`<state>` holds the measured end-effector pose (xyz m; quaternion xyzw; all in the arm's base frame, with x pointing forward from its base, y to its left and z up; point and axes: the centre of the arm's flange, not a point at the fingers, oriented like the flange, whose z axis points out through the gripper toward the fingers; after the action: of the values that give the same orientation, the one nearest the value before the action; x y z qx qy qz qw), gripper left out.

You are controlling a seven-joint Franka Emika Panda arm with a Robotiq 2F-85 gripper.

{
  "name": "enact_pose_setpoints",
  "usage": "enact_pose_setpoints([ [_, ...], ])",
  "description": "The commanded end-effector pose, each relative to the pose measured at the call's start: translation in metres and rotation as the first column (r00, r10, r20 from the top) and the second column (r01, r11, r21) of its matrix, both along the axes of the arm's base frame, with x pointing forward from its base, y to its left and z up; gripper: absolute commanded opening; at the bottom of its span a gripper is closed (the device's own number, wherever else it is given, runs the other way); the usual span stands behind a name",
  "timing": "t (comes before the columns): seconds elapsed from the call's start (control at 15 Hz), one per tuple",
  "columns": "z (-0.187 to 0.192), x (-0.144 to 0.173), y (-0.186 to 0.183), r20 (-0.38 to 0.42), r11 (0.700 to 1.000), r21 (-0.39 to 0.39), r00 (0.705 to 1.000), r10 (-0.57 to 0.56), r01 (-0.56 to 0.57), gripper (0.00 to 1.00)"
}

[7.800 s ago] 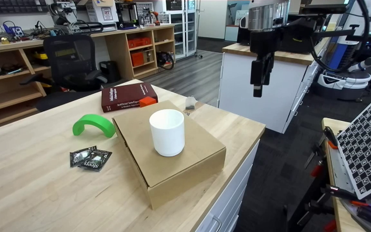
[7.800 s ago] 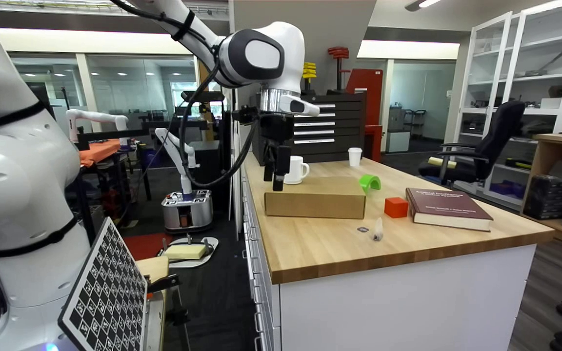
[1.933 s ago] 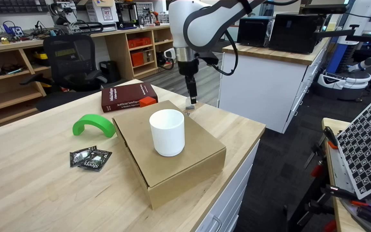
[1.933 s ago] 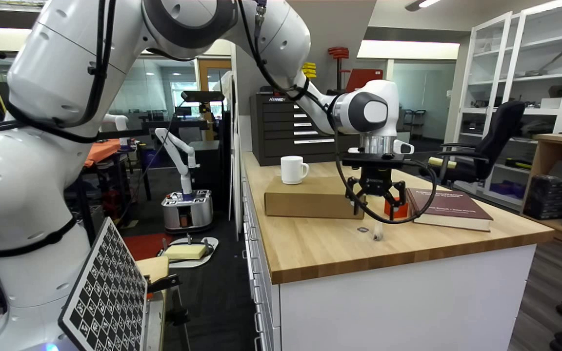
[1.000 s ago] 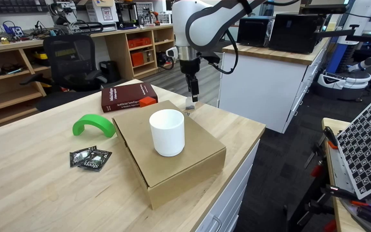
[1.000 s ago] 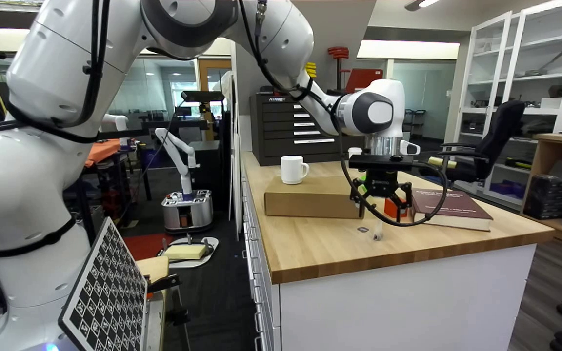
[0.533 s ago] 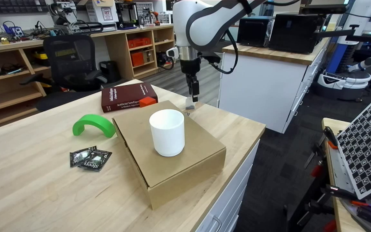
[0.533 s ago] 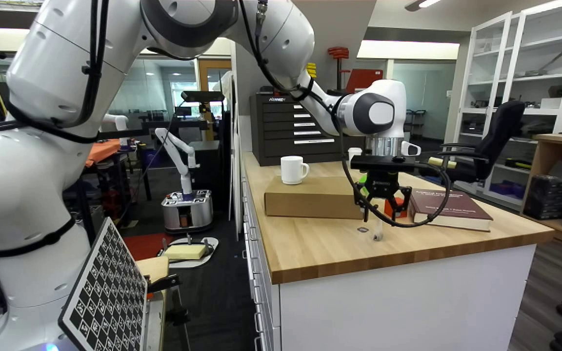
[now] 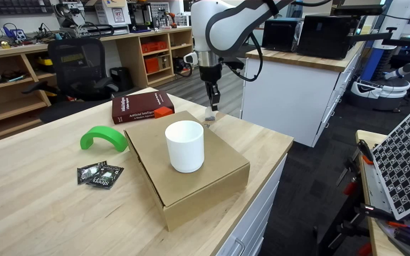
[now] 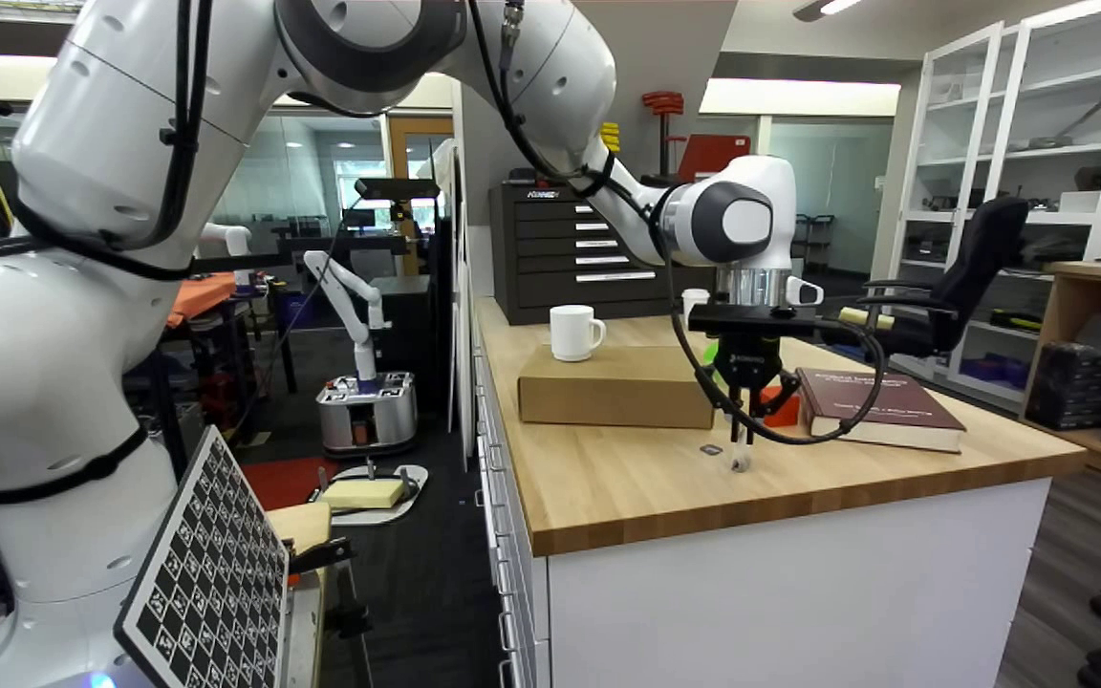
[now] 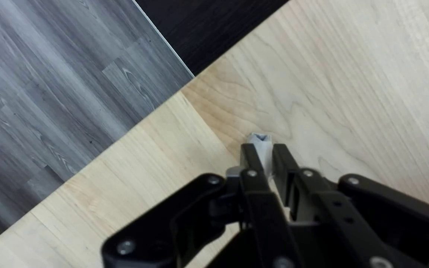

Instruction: Pick up the tea bag and put it in the mug cup

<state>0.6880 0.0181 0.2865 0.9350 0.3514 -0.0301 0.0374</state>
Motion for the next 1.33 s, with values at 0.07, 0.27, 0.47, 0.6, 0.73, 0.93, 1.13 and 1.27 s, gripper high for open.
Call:
enact_pose_setpoints([
  [0.07, 0.002, -0.007, -0.007, -0.014, 1.0, 0.019, 1.0, 0.02, -0.02, 0.0],
  [0.27, 0.001, -0.008, -0.007, -0.014, 1.0, 0.017, 1.0, 0.02, -0.019, 0.02],
  [0.47, 0.0, -0.005, -0.006, -0.006, 1.0, 0.008, 1.0, 0.005, -0.005, 0.05],
  [0.6, 0.003, -0.006, -0.004, -0.004, 1.0, 0.004, 1.0, -0.012, 0.012, 0.03],
  [0.73, 0.01, -0.013, 0.02, -0.002, 1.0, 0.01, 1.0, -0.014, 0.014, 0.03],
  [0.93, 0.021, -0.023, 0.057, 0.004, 0.999, 0.024, 0.999, -0.041, 0.041, 0.03],
  [1.13, 0.038, -0.033, 0.09, 0.041, 0.996, 0.016, 0.995, -0.087, 0.087, 0.03],
  [1.27, 0.058, -0.042, 0.109, 0.103, 0.992, 0.009, 0.987, -0.125, 0.125, 0.03],
])
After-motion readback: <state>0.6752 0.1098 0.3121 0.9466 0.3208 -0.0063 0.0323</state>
